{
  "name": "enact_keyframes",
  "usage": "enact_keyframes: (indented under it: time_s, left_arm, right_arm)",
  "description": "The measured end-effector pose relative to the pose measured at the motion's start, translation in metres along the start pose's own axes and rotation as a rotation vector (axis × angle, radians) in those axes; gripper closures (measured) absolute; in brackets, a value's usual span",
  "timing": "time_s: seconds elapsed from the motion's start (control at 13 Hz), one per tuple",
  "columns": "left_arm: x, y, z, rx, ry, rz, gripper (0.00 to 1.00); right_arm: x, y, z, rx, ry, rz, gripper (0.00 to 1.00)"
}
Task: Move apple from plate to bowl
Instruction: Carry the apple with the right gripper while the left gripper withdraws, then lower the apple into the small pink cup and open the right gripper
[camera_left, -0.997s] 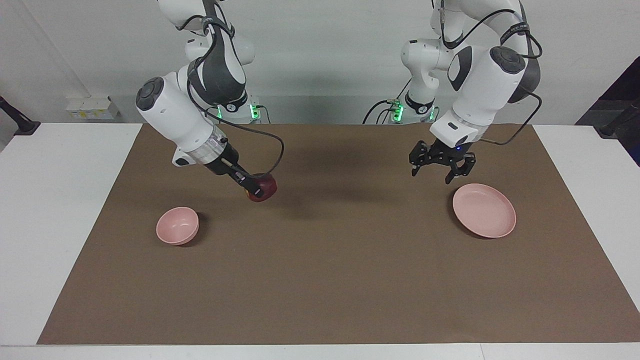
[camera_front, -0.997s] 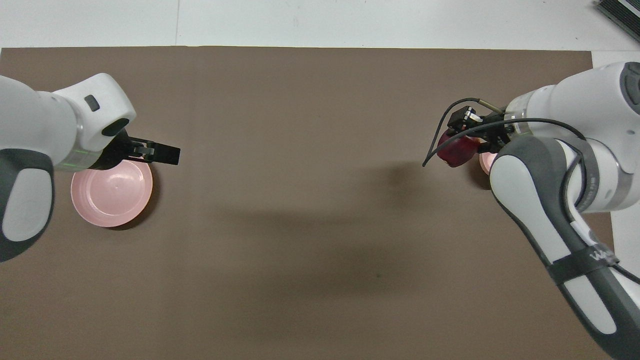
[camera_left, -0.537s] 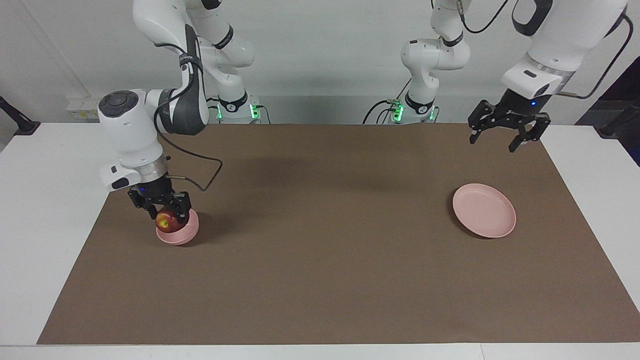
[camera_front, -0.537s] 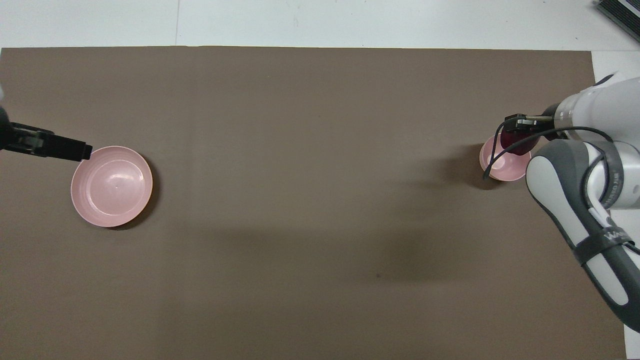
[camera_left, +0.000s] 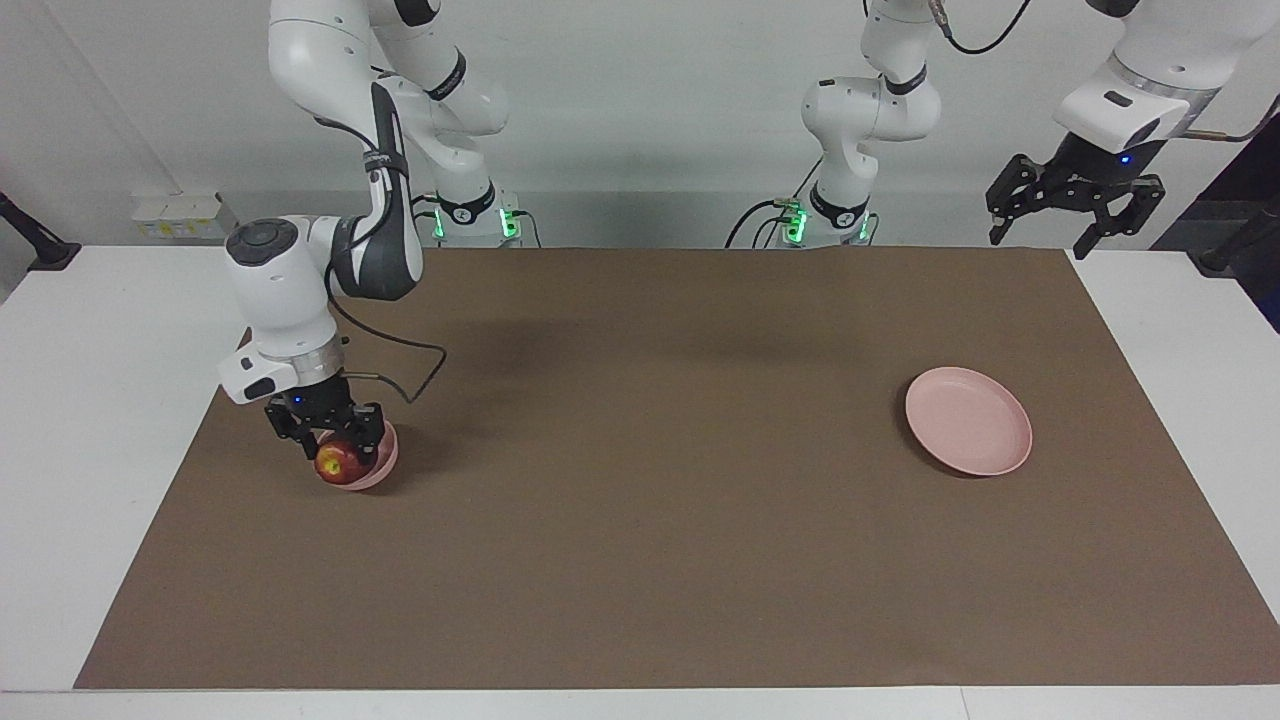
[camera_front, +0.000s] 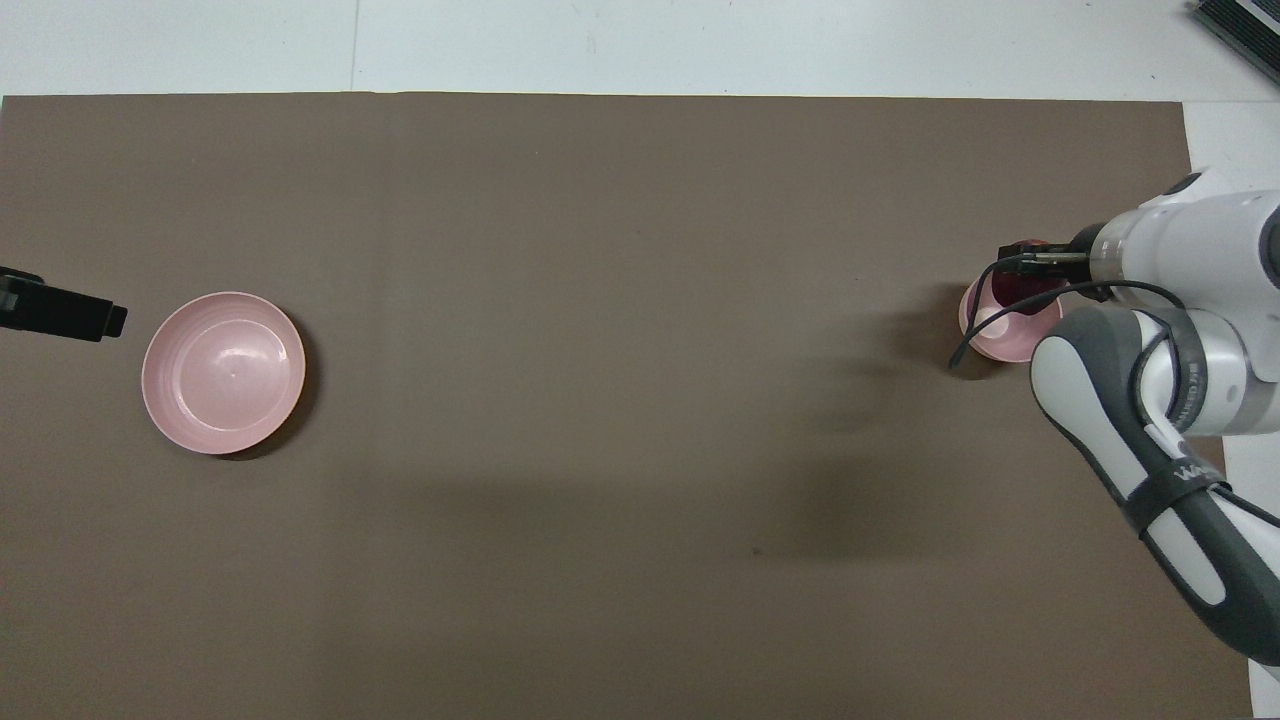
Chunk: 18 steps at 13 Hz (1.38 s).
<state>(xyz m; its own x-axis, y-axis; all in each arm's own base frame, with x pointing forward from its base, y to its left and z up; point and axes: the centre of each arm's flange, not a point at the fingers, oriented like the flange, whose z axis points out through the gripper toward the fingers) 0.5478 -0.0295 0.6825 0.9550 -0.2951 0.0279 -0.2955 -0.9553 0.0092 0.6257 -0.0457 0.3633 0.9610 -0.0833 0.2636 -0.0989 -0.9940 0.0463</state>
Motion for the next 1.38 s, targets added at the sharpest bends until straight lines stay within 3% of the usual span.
enact_keyframes:
  time_s: [0.23,0.38,0.46,0.54,0.92,1.38]
  left_arm:
    - [-0.002,-0.007,-0.001,0.001,-0.002,-0.013,0.00]
    - [-0.003,-0.010,0.000,0.001,-0.004,-0.023,0.00]
    - [-0.004,-0.012,0.001,0.000,-0.008,-0.034,0.00]
    - [-0.006,-0.013,0.002,-0.002,-0.014,-0.052,0.00]
    - [-0.019,-0.018,0.006,-0.014,-0.051,-0.108,0.00]
    - [-0.020,-0.017,0.006,-0.015,-0.053,-0.108,0.00]
  right_arm:
    - [-0.015,-0.002,0.023,0.006,-0.007,0.004,0.25]
    - [-0.015,-0.001,0.020,0.004,-0.011,0.005,0.06]
    - [-0.014,0.000,0.015,0.001,-0.029,0.006,0.00]
    - [-0.012,0.001,0.005,-0.005,-0.054,0.008,0.00]
    - [-0.001,0.018,-0.076,-0.027,-0.214,0.014,0.00]
    - [-0.020,0.014,-0.190,-0.038,-0.307,-0.002,0.00]
